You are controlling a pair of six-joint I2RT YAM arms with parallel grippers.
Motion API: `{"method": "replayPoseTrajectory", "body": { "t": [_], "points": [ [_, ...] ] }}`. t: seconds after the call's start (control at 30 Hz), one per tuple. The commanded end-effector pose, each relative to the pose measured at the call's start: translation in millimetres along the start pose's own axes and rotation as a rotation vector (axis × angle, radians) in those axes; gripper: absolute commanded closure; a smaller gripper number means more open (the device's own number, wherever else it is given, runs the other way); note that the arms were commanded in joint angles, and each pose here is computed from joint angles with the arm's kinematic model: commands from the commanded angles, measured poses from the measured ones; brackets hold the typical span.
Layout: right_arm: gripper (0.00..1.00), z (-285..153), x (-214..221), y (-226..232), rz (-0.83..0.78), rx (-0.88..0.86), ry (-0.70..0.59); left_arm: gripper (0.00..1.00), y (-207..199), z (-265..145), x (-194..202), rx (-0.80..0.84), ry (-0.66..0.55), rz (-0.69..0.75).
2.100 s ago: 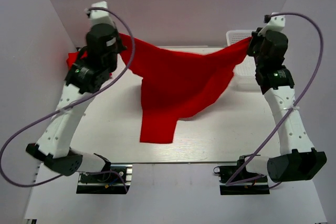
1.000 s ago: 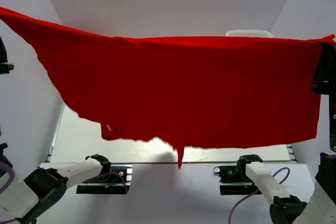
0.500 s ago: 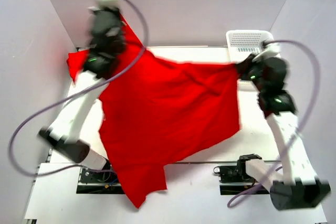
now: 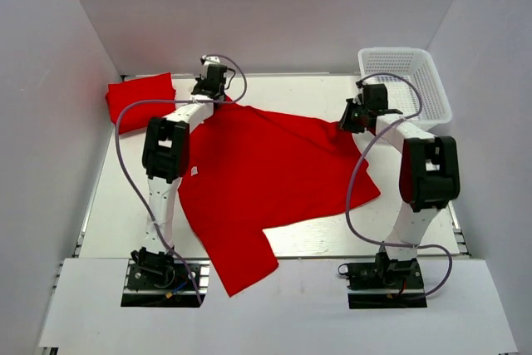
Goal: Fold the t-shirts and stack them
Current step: Flatten out the tshirt
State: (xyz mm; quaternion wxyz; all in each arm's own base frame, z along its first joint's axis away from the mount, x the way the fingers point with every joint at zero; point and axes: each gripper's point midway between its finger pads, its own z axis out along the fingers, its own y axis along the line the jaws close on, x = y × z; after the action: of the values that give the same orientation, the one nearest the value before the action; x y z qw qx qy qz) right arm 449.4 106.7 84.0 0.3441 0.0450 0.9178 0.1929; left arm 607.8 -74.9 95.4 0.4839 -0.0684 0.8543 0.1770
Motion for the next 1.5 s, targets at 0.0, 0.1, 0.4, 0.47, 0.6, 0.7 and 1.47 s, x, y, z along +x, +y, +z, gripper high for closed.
{"method": "replayPoseTrajectory", "body": {
  "t": [0.0, 0.1, 0.4, 0.47, 0.6, 0.7, 1.47],
  "points": [
    [1.0, 8, -51, 8, -0.048, -0.012, -0.112, 1.0, -18, -15, -73, 0.125, -0.172, -0.135],
    [1.0, 31, -57, -4, -0.035, 0.021, -0.1, 1.0, -17, 2, -82, 0.127, -0.195, -0.159],
    [0.89, 54, -107, -8, -0.02, 0.086, -0.187, 0.99, -4, 31, -89, 0.087, -0.207, -0.247],
    [0.73, 54, -105, -8, -0.018, 0.089, -0.169, 0.71, -2, 46, -80, 0.087, -0.184, -0.25],
    [0.33, 49, -108, 3, -0.037, 0.061, -0.124, 0.0, -7, 45, -89, 0.142, -0.186, -0.273],
    [0.1, 38, -119, 35, -0.074, -0.078, -0.118, 0.0, -7, 35, -110, 0.201, -0.208, -0.293],
    [0.1, 1, 33, 18, -0.205, 0.132, 0.21, 0.0, 13, -209, 99, 0.556, 0.489, -0.226]
  ]
}}
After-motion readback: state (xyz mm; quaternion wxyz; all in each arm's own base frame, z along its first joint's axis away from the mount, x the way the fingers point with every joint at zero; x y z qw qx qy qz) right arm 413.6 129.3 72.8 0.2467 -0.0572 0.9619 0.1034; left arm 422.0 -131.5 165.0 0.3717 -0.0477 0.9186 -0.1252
